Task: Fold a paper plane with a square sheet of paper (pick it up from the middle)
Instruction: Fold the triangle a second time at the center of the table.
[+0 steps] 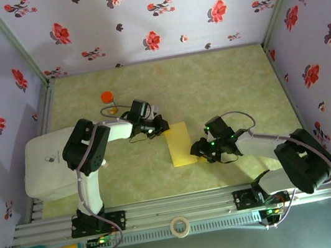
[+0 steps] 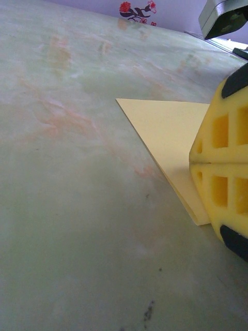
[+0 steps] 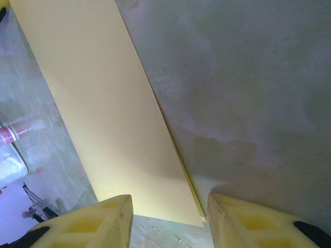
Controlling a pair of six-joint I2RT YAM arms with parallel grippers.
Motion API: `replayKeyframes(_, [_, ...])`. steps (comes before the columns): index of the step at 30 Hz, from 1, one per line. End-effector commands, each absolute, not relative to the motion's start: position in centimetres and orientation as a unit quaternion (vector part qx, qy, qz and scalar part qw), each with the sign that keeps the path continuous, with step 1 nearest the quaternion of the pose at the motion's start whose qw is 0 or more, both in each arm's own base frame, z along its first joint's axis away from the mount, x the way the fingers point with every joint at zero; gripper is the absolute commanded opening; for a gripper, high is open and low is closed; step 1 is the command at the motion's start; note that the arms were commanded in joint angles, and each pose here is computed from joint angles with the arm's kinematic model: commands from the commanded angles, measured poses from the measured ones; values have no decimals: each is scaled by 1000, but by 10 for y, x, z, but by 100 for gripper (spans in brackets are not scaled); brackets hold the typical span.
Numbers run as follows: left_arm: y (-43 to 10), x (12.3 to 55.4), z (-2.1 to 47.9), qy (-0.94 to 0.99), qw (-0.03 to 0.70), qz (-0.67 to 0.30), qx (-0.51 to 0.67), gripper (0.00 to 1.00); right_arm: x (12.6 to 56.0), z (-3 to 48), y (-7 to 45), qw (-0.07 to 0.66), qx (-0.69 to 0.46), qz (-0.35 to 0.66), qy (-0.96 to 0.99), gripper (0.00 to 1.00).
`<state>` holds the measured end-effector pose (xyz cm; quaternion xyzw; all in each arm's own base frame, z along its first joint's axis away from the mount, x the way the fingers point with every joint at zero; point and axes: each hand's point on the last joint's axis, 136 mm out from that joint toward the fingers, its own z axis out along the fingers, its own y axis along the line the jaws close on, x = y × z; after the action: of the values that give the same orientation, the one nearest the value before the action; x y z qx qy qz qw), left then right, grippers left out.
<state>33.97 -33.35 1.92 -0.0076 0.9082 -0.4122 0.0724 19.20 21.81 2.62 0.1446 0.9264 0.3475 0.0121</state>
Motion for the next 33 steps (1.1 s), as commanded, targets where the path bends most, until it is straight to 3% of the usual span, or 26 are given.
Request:
replayKeyframes(1, [-313,323,-13,931,40,-362,-32,0,194,28,227,4,146,360,921,43])
replayKeyframes(33, [-321,326,-3,925,37,-377,-13,0,235,48,244,41,137,434,890,42])
